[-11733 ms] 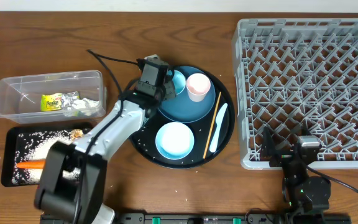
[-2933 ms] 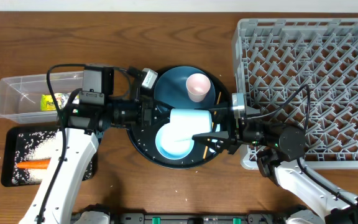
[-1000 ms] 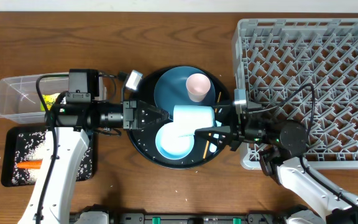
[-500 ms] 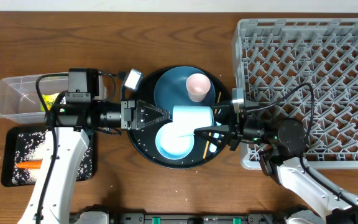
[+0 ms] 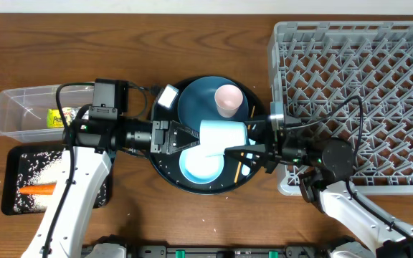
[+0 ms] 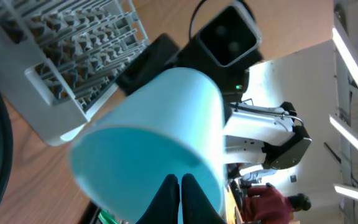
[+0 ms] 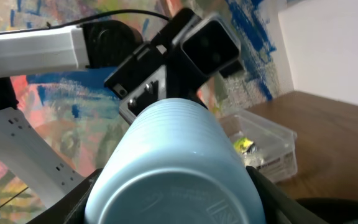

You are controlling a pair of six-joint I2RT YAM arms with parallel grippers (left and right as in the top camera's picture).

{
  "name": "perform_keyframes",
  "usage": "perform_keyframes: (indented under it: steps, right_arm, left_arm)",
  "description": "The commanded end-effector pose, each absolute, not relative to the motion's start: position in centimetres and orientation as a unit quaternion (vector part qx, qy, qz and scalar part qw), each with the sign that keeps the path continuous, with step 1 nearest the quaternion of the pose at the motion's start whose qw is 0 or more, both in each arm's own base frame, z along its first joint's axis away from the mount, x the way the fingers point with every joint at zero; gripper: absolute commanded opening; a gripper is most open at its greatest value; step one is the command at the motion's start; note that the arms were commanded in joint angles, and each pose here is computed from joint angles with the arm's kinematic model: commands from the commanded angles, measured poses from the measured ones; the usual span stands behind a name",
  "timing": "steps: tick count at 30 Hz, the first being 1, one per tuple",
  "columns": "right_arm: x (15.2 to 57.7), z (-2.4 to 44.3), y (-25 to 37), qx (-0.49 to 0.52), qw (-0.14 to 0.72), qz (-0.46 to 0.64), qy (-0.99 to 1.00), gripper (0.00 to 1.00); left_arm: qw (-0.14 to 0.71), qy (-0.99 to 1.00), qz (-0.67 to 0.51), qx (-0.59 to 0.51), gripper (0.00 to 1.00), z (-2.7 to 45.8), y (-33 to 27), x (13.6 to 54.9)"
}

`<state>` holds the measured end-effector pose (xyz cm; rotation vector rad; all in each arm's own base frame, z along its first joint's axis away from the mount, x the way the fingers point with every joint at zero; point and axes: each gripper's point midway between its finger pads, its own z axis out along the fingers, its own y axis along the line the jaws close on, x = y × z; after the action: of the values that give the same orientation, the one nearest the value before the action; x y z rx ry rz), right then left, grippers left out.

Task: Sort waste into correct bins and load items into the dishwasher rack
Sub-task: 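Hold the cup with both grippers over the round tray, then open the left gripper to release the light blue cup to the right gripper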

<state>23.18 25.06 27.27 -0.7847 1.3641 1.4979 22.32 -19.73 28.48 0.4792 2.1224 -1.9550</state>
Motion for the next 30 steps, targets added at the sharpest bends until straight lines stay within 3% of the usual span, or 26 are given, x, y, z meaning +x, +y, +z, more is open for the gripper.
perform_keyframes:
  steps: [1,30]
  right_arm:
    - [23.8,27.8,25.0,-0.313,0.470,0.609,0.557,0.18]
    - [23.1,26.7,25.7,-0.334,0.452,0.607,0.562,0.18]
  left_arm:
    - [0.098,0.704,-0.684,0.165,0.06,29.7,-19.8,22.0]
    - [0.115,0.698,-0.685,0.171,0.06,31.6,-20.1,23.9]
